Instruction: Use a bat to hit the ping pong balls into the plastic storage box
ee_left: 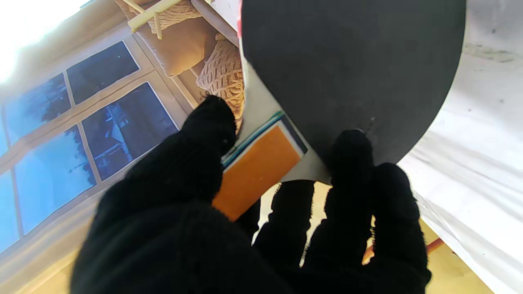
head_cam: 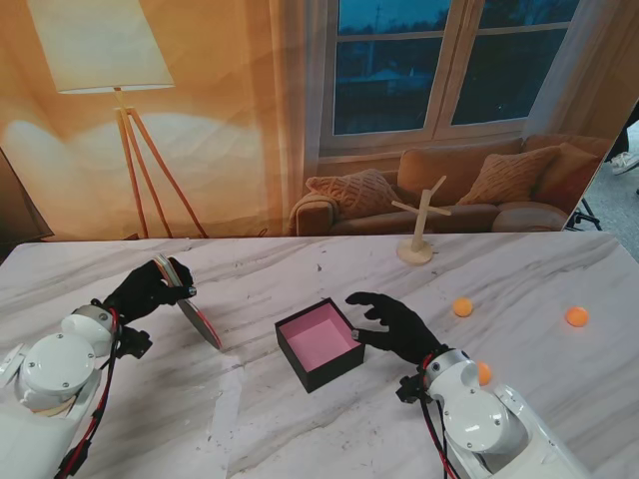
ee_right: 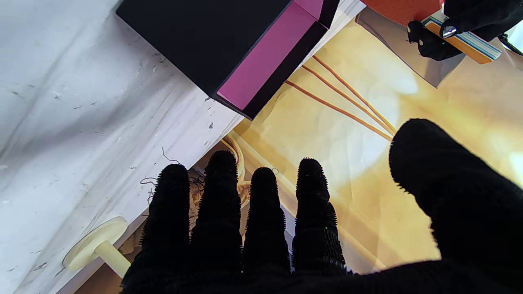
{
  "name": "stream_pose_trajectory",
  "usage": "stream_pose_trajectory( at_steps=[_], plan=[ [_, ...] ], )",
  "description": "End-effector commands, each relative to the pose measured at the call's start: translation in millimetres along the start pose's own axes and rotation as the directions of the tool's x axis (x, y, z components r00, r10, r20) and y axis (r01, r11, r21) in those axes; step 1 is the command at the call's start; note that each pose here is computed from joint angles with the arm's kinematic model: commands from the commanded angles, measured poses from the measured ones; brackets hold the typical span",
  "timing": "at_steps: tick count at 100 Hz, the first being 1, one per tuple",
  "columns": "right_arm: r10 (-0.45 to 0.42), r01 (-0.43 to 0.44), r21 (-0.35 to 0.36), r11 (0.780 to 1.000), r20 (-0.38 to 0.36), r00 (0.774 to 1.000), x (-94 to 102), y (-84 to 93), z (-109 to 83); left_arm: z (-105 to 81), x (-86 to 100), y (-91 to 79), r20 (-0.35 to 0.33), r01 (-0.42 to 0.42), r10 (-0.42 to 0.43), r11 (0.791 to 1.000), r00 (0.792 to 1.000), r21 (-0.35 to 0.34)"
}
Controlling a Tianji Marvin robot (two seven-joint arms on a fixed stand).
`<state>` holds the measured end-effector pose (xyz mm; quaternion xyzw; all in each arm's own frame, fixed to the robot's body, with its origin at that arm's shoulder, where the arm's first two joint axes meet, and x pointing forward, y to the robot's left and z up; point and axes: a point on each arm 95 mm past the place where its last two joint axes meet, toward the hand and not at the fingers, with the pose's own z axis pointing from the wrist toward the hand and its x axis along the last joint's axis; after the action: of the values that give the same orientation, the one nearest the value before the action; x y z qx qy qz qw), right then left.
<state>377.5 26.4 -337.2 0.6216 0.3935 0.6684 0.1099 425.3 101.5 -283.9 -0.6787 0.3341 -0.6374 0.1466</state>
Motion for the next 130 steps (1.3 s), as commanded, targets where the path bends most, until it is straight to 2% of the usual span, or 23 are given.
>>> stream_pose_trajectory(
  at_steps=[1,42,70,90,106,130],
  plan=[
    [0.003,-0.003,0.018,1.0,0.008,1.0,-0.3,-2.7,-0.9,0.5,-2.3,5.2,0.012,0.015,-0.015,1.0,1.0,-0.017],
    [0.008,-0.008,0.024,1.0,0.01,1.0,0.0,-2.8,-1.0,-5.0,0.4,4.0,0.002,-0.018,0.019,0.992,1.0,-0.127],
    [0.009,-0.009,0.026,1.0,0.01,1.0,0.0,-2.9,-1.0,-9.4,-5.4,4.0,0.015,-0.12,0.126,0.968,0.992,-0.22],
    [0.01,-0.01,0.03,1.0,0.011,1.0,0.1,-3.0,-1.1,-10.8,-9.2,7.4,0.013,-0.159,0.167,0.955,0.986,-0.25],
    [0.011,-0.011,0.031,0.999,0.012,1.0,0.0,-3.1,-1.2,-11.2,-14.2,12.1,0.019,-0.157,0.168,0.952,0.986,-0.262],
    [0.013,-0.013,0.03,0.999,0.013,1.0,-0.1,-2.9,-1.2,-12.1,-14.8,14.9,0.016,-0.086,0.095,0.953,0.995,-0.289]
  ],
)
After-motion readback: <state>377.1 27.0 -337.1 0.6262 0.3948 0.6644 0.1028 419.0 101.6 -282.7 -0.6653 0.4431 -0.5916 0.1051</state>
